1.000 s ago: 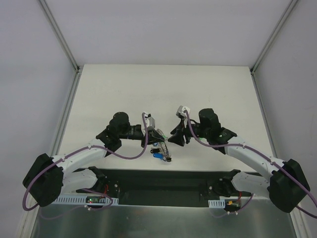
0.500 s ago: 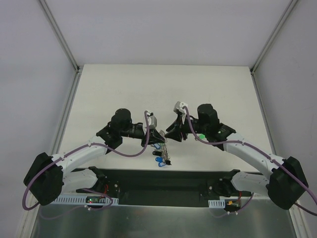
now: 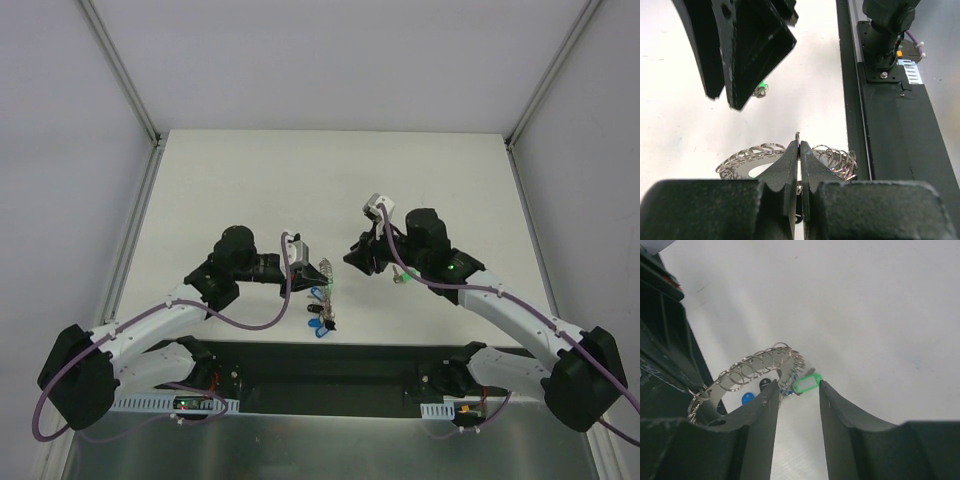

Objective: Put the keys on the keyring

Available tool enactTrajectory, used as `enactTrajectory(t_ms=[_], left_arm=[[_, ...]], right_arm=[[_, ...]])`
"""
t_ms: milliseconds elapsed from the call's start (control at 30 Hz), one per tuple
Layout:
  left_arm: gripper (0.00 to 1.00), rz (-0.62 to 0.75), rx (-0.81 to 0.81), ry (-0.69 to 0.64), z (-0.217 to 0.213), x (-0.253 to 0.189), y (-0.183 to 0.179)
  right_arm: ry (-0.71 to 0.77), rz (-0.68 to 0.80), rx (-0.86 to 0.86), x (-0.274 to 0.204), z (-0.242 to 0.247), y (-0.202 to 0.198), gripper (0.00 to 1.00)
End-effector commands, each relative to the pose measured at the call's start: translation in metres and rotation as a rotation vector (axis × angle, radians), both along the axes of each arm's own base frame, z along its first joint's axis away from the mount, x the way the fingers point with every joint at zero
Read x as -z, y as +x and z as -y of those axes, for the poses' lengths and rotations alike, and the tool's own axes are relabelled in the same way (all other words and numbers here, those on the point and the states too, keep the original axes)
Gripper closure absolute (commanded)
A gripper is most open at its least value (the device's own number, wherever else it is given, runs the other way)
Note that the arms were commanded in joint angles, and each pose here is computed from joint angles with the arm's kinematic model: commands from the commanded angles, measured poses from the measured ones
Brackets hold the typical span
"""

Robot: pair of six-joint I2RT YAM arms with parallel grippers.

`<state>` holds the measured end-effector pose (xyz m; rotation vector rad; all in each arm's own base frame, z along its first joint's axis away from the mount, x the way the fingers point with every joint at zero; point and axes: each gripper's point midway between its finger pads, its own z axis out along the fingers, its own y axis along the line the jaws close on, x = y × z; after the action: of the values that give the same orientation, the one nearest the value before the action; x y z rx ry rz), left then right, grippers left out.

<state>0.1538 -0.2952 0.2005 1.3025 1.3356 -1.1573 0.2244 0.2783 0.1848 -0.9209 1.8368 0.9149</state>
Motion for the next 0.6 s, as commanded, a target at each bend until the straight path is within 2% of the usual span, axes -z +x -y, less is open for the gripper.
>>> enactTrajectory(t_ms=[0, 200, 367, 567], left_arm=[[1.00, 0.136, -0.017, -0.082, 0.000, -0.010, 0.003], [1.00, 0.179, -0.087, -0.172, -0.007, -0.006, 0.009], [1.00, 0.120, -0.137, -0.268, -0.020, -0.006, 0.016], [1.00, 0.116, -0.197, -0.351, -0.035, -0.006, 0.022]], right_arm=[[-0.062, -0.001, 0.194, -0.003, 0.031, 0.017, 0.59], [-0.194, -0.130, 0.412, 0.031, 0.081, 0.021, 0.60], [-0.308, -0.248, 0.543, 0.064, 0.112, 0.013, 0.61], [-0.418, -0.366, 0.669, 0.101, 0.137, 0.003, 0.65]])
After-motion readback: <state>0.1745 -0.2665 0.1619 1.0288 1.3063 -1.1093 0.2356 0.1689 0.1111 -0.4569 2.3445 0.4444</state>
